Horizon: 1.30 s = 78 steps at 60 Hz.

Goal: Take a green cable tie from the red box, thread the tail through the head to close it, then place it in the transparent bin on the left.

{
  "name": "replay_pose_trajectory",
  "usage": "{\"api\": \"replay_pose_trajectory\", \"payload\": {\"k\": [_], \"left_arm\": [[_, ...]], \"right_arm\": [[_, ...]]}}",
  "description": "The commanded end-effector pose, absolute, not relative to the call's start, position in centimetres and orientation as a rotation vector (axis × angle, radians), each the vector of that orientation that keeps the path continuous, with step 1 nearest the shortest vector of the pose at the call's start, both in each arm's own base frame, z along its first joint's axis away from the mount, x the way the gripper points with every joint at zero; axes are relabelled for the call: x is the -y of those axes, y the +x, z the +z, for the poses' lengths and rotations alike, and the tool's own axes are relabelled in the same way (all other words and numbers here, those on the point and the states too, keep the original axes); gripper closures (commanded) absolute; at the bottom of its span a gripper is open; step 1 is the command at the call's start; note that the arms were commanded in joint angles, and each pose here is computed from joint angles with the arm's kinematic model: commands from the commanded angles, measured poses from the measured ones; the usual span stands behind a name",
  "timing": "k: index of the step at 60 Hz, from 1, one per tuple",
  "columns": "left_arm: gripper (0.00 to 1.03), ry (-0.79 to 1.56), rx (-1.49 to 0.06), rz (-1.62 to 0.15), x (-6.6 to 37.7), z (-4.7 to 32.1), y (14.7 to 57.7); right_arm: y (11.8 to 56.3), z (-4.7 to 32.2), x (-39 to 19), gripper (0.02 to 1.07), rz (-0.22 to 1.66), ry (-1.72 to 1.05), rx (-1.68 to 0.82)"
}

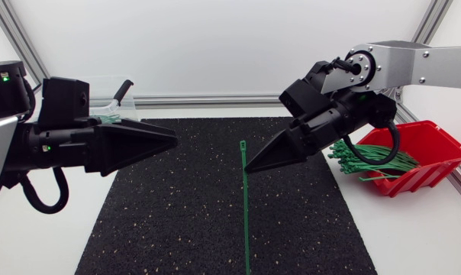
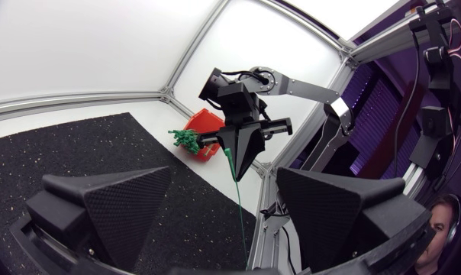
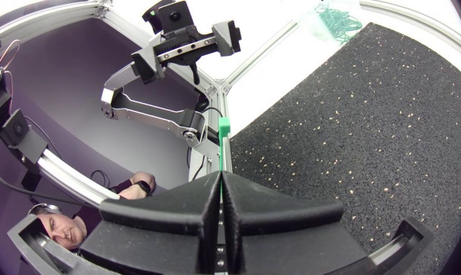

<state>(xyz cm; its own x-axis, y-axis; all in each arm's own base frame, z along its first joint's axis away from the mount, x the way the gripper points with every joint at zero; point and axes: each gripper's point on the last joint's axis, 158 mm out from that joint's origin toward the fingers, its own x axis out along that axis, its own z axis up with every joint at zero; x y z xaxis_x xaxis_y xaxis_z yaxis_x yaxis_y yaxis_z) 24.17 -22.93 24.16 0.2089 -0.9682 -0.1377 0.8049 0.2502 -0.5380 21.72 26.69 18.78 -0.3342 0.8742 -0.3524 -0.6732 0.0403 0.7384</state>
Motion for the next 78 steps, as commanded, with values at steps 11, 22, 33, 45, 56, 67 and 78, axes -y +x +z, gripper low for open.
{"api": "replay_pose_trajectory", "payload": {"k": [11,22,33,45,56,67,78], "left_arm": [[0.07,-0.344,-0.52,-1.474,26.4,23.7,21.2],[0.07,-0.334,-0.537,-1.522,28.1,23.4,21.2],[0.07,-0.324,-0.525,-1.559,29.2,23.8,20.9],[0.09,-0.321,-0.539,-1.584,30.3,23.9,20.9],[0.12,-0.347,-0.571,-1.587,31.4,23.5,21.3],[0.21,-0.371,-0.57,-1.582,31.8,23.9,21.6],[0.23,-0.38,-0.567,-1.566,31.8,24.1,21.9]], "right_arm": [[21.8,19.8,-27.1,1.01,1.656,0.245,-0.984],[21.7,20.3,-27.3,1.01,1.668,0.227,-0.962],[21.6,20.8,-27.3,1.01,1.672,0.215,-0.943],[21.4,21.1,-27.4,1.01,1.677,0.204,-0.925],[21.3,21.4,-27.4,1.01,1.675,0.168,-0.903],[21.9,21.2,-27.4,1.01,1.64,0.116,-0.874],[22.1,20.8,-27.5,1.01,1.625,0.086,-0.849]]}}
